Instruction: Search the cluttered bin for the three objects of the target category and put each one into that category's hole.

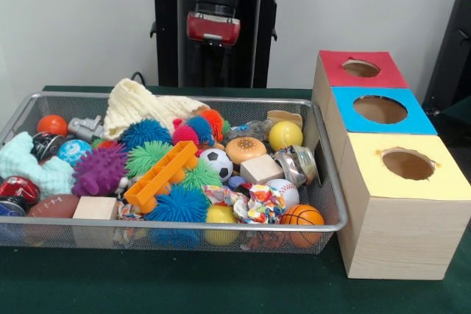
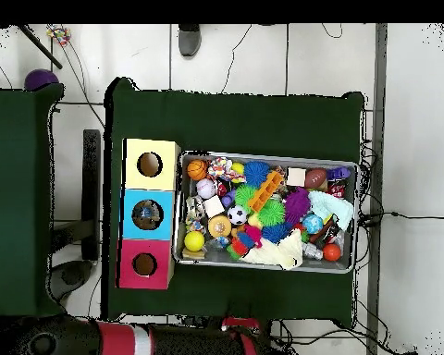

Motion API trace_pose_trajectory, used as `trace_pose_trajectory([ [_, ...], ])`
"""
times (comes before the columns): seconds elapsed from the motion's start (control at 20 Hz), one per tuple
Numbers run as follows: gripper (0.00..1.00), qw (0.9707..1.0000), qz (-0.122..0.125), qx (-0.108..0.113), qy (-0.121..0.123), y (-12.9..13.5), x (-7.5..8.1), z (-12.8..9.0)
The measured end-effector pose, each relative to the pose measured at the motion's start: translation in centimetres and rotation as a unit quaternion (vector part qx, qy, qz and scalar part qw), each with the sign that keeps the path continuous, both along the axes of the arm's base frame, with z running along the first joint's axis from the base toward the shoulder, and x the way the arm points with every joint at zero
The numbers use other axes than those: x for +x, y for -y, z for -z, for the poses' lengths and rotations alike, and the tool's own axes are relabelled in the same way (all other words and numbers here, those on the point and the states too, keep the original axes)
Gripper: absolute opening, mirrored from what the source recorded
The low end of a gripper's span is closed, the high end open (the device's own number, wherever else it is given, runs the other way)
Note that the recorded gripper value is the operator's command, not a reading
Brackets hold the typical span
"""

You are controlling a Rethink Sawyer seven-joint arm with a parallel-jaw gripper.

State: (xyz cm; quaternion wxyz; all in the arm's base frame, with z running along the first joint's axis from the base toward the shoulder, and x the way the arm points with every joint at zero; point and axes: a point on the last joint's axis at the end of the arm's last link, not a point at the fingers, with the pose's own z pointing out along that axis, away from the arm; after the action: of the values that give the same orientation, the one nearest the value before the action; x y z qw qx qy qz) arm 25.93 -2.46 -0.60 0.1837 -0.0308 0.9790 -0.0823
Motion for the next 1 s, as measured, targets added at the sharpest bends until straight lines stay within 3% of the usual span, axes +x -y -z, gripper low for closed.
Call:
trace_pose_trajectory([
  [0.15, 1.0, 0.9983, 0.022, -0.006, -0.054, 0.9, -1.5, -0.1],
  [0.2, 1.0, 0.9962, 0.03, -0.007, -0.081, 1.1, -2.0, -0.2],
  [0.45, 1.0, 0.9909, 0.046, -0.016, -0.125, 0.6, -2.1, 0.1],
  [0.5, 1.0, 0.9886, 0.054, -0.023, -0.139, 0.0, -1.9, 0.4],
  [0.8, 1.0, 0.9828, 0.075, -0.038, -0.164, -2.3, -0.9, 1.2],
  [1.0, 1.0, 0.9819, 0.075, -0.026, -0.172, -4.7, -0.1, 2.0],
])
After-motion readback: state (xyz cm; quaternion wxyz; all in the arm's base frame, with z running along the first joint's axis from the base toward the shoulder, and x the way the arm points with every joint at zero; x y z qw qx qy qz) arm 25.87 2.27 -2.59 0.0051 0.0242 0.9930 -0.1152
